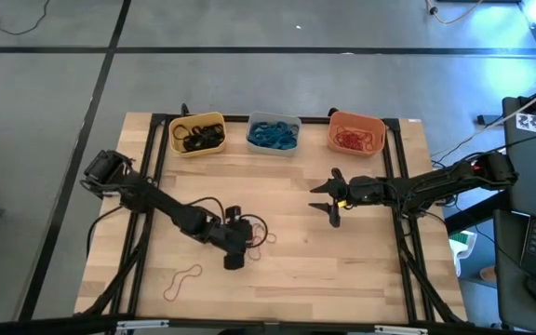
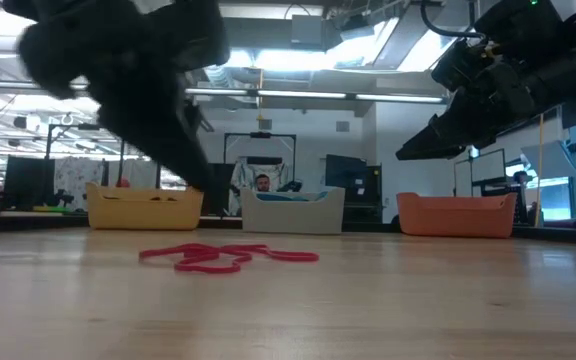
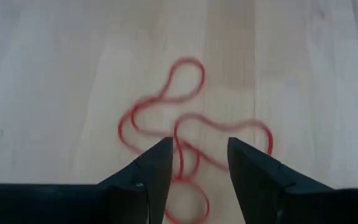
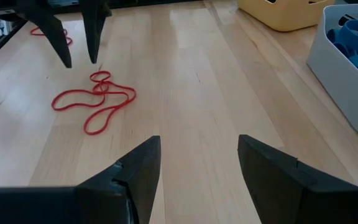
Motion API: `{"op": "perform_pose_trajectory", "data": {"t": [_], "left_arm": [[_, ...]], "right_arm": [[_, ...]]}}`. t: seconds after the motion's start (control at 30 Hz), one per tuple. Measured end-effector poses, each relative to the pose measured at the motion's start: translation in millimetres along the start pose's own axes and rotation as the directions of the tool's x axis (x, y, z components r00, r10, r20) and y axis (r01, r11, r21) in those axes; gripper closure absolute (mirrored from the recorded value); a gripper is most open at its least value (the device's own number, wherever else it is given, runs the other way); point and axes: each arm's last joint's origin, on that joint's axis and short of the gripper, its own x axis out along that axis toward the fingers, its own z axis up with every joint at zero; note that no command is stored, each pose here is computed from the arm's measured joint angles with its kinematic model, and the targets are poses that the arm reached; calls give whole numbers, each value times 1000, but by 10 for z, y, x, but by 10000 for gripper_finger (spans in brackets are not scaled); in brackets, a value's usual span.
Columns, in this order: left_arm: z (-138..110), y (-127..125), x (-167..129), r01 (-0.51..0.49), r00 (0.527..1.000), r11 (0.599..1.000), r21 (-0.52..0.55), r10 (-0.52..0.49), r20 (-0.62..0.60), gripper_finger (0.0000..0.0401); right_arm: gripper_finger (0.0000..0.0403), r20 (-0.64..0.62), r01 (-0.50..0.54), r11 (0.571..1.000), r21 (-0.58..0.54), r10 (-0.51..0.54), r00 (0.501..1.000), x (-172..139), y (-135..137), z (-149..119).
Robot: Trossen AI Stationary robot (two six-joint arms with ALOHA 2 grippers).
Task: Sort rubber bands into baskets
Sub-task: Put the red rubber band into the orange bin
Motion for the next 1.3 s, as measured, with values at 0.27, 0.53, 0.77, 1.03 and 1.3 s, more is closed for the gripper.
{"op": "perform_pose_trajectory", "data": {"t": [0.27,0.53,0.77,1.03,1.3], "left_arm": [[-233,29,29,-39,996,999,-24,37,-77,246],[-370,93,95,-35,998,997,-62,32,-54,246],[-430,170,146,-37,999,995,-96,35,-18,246],[-508,209,166,-43,999,996,-84,41,-24,269],[-596,243,173,-48,998,996,-80,45,-38,334]], "right_arm": [[188,0,0,1000,0,0,1000,0,0,0],[188,0,0,1000,0,0,1000,0,0,0],[188,0,0,1000,0,0,1000,0,0,0],[188,0,0,1000,0,0,1000,0,0,0],[188,0,0,1000,0,0,1000,1,0,0]]}}
